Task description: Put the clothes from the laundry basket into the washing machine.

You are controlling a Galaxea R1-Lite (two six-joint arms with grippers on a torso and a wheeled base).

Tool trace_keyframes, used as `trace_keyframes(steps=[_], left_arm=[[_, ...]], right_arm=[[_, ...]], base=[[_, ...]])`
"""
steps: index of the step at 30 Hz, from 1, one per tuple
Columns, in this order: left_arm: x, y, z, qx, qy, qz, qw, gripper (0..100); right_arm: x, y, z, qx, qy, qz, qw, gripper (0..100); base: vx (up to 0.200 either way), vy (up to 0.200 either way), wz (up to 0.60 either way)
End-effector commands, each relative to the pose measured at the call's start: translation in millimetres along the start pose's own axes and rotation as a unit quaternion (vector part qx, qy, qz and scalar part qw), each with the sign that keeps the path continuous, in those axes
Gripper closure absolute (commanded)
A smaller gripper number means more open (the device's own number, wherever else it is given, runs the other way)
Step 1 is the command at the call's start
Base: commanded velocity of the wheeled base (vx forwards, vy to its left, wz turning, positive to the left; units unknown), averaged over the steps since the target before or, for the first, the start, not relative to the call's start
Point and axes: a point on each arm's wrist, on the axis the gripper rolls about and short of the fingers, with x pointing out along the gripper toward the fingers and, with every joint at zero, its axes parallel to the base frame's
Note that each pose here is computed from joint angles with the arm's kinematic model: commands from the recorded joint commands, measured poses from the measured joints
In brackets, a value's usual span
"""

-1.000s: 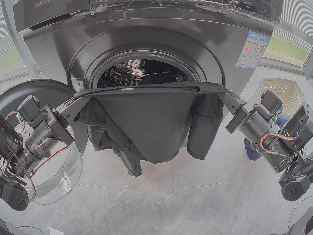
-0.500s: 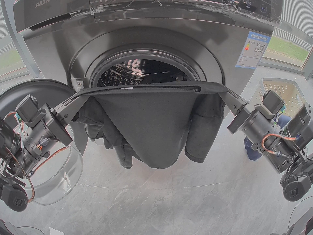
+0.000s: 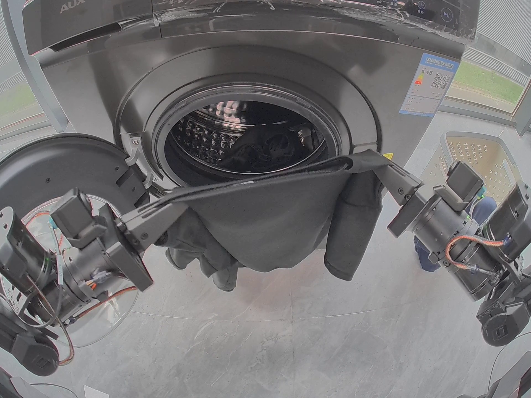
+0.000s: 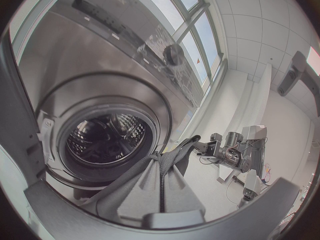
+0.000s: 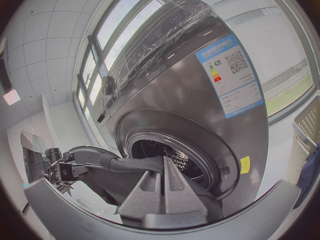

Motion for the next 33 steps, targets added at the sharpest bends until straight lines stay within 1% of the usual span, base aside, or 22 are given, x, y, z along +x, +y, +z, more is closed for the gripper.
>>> trace_keyframes(steps=[1, 4, 7, 8, 9, 10, 11, 12, 13, 14, 15, 17, 20, 21, 25, 26, 27, 30, 33], left_arm=[[25.2, -2.7, -21.9, -0.011, 0.028, -0.015, 0.9994, 100], [38.9, -6.8, -20.2, -0.010, 0.016, -0.028, 0.9994, 100], [47.6, -8.0, -18.5, -0.010, 0.008, -0.035, 0.9993, 100], [55.7, -9.0, -16.1, -0.008, -0.002, -0.041, 0.9991, 100], [59.2, -9.5, -13.3, -0.007, -0.008, -0.043, 0.9990, 100], [62.4, -9.4, -9.7, -0.005, -0.017, -0.042, 0.9990, 100], [62.9, -9.4, -9.1, -0.005, -0.018, -0.042, 0.9989, 100], [64.1, -9.3, -7.6, -0.004, -0.023, -0.040, 0.9989, 100], [64.1, -9.3, -7.4, -0.004, -0.023, -0.039, 0.9989, 100], [64.1, -9.4, -7.2, -0.004, -0.024, -0.040, 0.9989, 100], [65.4, -10.2, -7.5, -0.004, -0.025, -0.040, 0.9989, 100], [66.7, -11.0, -6.3, -0.003, -0.028, -0.042, 0.9987, 100], [68.2, -11.2, -3.8, -0.002, -0.033, -0.043, 0.9985, 100], [68.8, -10.7, -3.6, -0.001, -0.034, -0.042, 0.9985, 100], [68.8, -11.1, -3.7, -0.002, -0.033, -0.044, 0.9985, 100], [68.2, -11.4, -3.5, -0.002, -0.034, -0.045, 0.9984, 100], [67.7, -11.4, -3.9, -0.002, -0.034, -0.045, 0.9984, 100], [67.4, -11.5, -3.7, -0.002, -0.035, -0.044, 0.9984, 100], [65.8, -12.2, -2.3, -0.001, -0.037, -0.046, 0.9983, 100]], right_arm=[[-5.7, -2.2, -19.6, 0.001, 0.042, -0.004, 0.9991, 100], [-4.6, -0.5, -21.9, 0.006, 0.046, 0.000, 0.9989, 100], [-3.3, 2.1, -24.0, 0.010, 0.048, 0.005, 0.9988, 100], [-2.0, 3.3, -36.2, 0.012, 0.069, 0.009, 0.9975, 100], [-1.6, 4.2, -43.2, 0.012, 0.082, 0.012, 0.9965, 0], [-1.2, 5.5, -51.3, 0.012, 0.096, 0.016, 0.9952, 0], [-1.0, 6.1, -53.8, 0.012, 0.100, 0.019, 0.9947, 0], [-0.7, 11.1, -69.8, 0.016, 0.128, 0.032, 0.9911, 0], [-1.1, 13.5, -79.5, 0.017, 0.144, 0.036, 0.9887, 0], [-1.5, 14.3, -82.3, 0.018, 0.149, 0.037, 0.9879, 0], [-5.8, 16.2, -101.4, 0.017, 0.185, 0.041, 0.9817, 0], [-9.7, 16.1, -116.8, 0.013, 0.215, 0.043, 0.9757, 0], [-9.0, 13.9, -136.1, 0.011, 0.243, 0.049, 0.9687, 0], [-6.7, 13.6, -141.6, 0.009, 0.247, 0.051, 0.9676, 0], [-2.0, 11.8, -148.5, 0.006, 0.249, 0.049, 0.9674, 0], [13.9, 8.0, -159.7, -0.001, 0.237, 0.047, 0.9704, 0], [21.1, 6.9, -163.1, -0.002, 0.229, 0.046, 0.9723, 0], [39.4, 0.4, -170.0, -0.003, 0.207, 0.039, 0.9775, 0], [53.3, -3.8, -173.8, -0.004, 0.188, 0.036, 0.9815, 0]], base=[[0.000, 0.000, 0.00], [0.000, 0.000, 0.00], [0.000, 0.000, 0.00], [0.000, 0.000, 0.00], [0.000, 0.000, 0.00], [0.000, 0.000, 0.00], [0.000, 0.000, 0.00], [0.000, 0.000, 0.00], [0.000, 0.000, 0.00], [0.000, 0.000, 0.00], [0.000, 0.000, 0.00], [0.000, 0.000, 0.00], [0.000, 0.000, 0.00], [0.000, 0.000, 0.00], [0.000, 0.000, 0.00], [0.000, 0.000, 0.00], [0.000, 0.000, 0.00], [0.000, 0.000, 0.00], [0.000, 0.000, 0.00]])
